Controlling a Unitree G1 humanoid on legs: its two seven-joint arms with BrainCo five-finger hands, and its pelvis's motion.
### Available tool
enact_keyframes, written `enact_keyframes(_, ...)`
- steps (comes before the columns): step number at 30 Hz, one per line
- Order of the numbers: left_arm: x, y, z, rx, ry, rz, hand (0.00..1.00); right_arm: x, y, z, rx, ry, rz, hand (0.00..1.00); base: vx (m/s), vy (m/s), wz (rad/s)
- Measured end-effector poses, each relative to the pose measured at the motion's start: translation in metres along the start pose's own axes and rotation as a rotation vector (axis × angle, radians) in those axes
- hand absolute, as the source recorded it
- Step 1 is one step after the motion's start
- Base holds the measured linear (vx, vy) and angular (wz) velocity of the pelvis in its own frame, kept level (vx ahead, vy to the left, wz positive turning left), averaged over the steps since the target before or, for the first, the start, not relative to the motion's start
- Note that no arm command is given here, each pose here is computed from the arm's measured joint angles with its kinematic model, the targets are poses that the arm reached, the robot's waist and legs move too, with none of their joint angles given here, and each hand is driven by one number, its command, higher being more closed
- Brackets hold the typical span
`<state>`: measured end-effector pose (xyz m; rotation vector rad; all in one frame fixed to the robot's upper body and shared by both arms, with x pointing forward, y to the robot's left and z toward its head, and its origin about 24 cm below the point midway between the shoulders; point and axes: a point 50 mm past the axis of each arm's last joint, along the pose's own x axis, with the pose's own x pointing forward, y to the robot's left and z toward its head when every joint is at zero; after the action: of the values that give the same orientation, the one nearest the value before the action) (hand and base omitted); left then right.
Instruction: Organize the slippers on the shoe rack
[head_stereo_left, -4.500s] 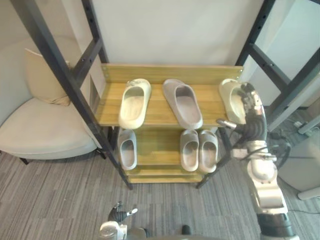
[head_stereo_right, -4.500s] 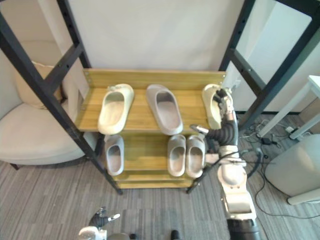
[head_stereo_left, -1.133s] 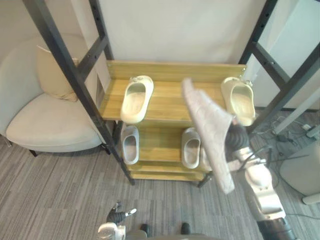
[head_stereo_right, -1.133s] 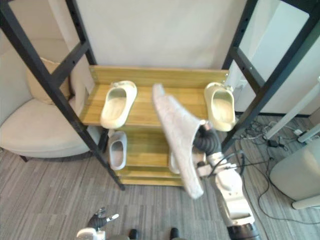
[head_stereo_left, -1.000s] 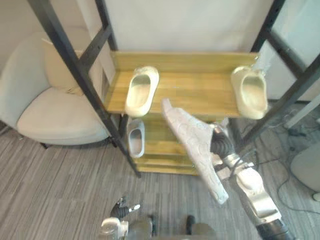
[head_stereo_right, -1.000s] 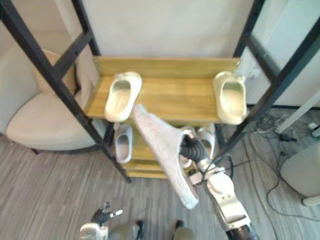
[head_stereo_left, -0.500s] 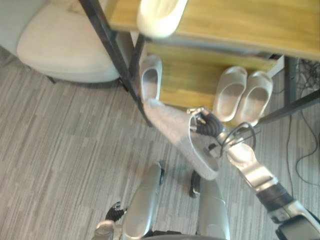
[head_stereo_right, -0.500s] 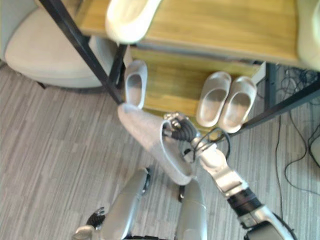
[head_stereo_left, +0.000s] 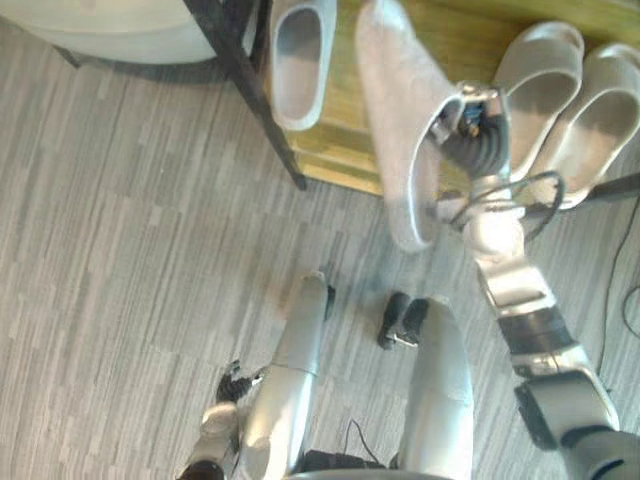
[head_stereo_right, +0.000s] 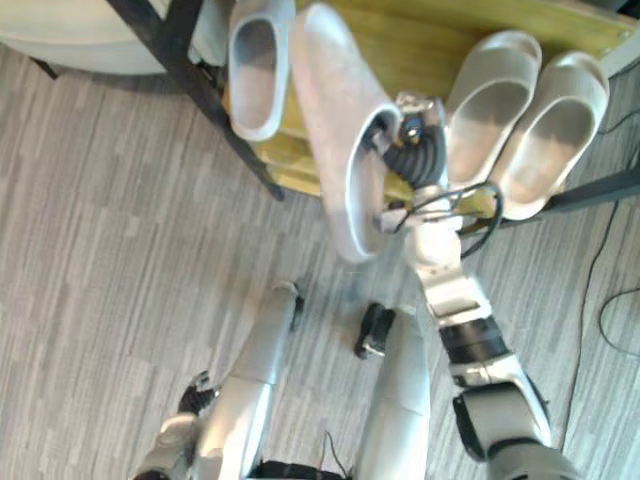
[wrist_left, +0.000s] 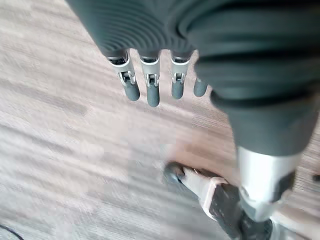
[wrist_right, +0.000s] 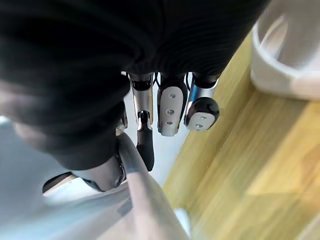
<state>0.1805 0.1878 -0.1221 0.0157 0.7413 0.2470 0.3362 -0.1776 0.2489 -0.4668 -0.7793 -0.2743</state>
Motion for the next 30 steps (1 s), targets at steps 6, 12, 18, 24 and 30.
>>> enact_keyframes(6, 0.0, -0.001, 0.003, -0.017, -0.012, 0.017, 0.0, 0.032, -0.013, -0.004, -0.07, 0.056, -0.126, 1.0, -0.01, -0.045, 0.06)
enact_keyframes(12, 0.001, -0.001, 0.008, -0.039, -0.023, 0.037, 0.0, 0.062, -0.021, -0.004, -0.092, 0.124, -0.197, 1.0, -0.01, -0.021, 0.04)
enact_keyframes(18, 0.002, -0.001, 0.009, -0.046, -0.023, 0.057, 0.0, 0.075, -0.021, -0.014, -0.119, 0.223, -0.212, 0.0, 0.0, -0.007, 0.03)
enact_keyframes(24, 0.004, -0.001, 0.014, -0.047, -0.031, 0.074, 0.0, 0.077, -0.013, -0.016, -0.097, 0.266, -0.241, 0.0, 0.0, 0.001, 0.01)
enact_keyframes(30, 0.007, -0.005, 0.02, -0.055, -0.044, 0.07, 0.0, 0.075, -0.005, -0.017, 0.007, 0.313, -0.279, 0.0, 0.0, 0.002, 0.02)
